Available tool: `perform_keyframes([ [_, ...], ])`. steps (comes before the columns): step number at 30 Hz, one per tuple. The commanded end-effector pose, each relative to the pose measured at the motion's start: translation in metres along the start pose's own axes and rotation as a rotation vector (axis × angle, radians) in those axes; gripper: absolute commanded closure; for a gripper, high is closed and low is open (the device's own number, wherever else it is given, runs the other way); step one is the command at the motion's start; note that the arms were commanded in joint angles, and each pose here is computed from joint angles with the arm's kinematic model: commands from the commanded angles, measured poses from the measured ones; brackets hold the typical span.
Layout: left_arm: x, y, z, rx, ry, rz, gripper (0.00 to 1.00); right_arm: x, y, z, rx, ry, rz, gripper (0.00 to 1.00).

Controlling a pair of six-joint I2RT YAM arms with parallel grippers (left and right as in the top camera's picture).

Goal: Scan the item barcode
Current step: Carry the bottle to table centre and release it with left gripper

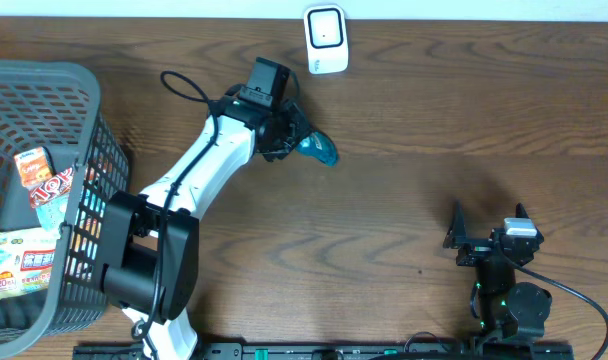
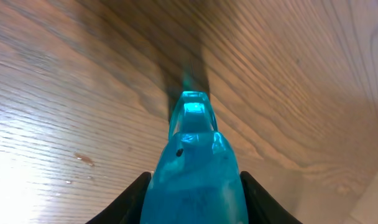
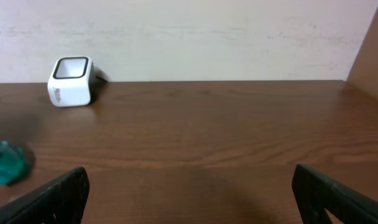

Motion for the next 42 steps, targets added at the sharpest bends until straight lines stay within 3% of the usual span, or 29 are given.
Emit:
perform_keyframes([
  [1, -0.029, -0.011, -0.019, -0.025, 0.108, -0.038, 0.72, -0.001, 0.001, 0.0, 0.008, 0.005, 0.015, 0.01],
  [4, -0.048, -0.02, -0.026, -0.035, 0.151, -0.088, 0.71, -0.001, 0.001, 0.0, 0.007, 0.005, 0.015, 0.01],
  [6, -0.058, -0.027, -0.028, -0.039, 0.165, -0.129, 0.66, -0.001, 0.001, 0.0, 0.008, 0.005, 0.015, 0.01],
  [7, -0.065, -0.03, -0.029, -0.04, 0.175, -0.151, 0.55, -0.001, 0.001, 0.0, 0.007, 0.005, 0.015, 0.01],
  [10, -0.079, -0.031, -0.031, -0.021, 0.201, -0.172, 0.4, -0.001, 0.001, 0.0, 0.007, 0.005, 0.014, 0.01],
  [17, -0.084, 0.001, -0.031, 0.177, 0.159, -0.203, 0.33, -0.001, 0.001, 0.0, 0.007, 0.005, 0.015, 0.01],
  [24, -0.09, 0.018, -0.026, 0.259, 0.183, -0.192, 0.32, -0.001, 0.001, 0.0, 0.008, 0.005, 0.014, 0.01],
  [26, -0.091, 0.019, -0.025, 0.262, 0.19, -0.189, 0.13, -0.001, 0.001, 0.0, 0.007, 0.005, 0.015, 0.01],
  [29, -0.098, 0.019, -0.022, 0.257, 0.223, -0.181, 0.01, -0.001, 0.001, 0.0, 0.007, 0.005, 0.014, 0.01],
  [36, -0.088, -0.001, 0.006, 0.182, 0.179, -0.226, 0.02, -0.001, 0.001, 0.0, 0.008, 0.005, 0.015, 0.01],
  [42, -0.022, -0.033, 0.1, 0.064, -0.081, -0.362, 0.02, -0.001, 0.001, 0.0, 0.008, 0.005, 0.015, 0.01],
])
Point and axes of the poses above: each gripper's point midway between its finger pads, its own z axis back along the fingers, its own y axis along the line the jaws close on, x = y × z, the point moved 1 cm from there along z, back along the fingers, and after that the axes turned 12 degrees about -z, right-handed, at the moved point
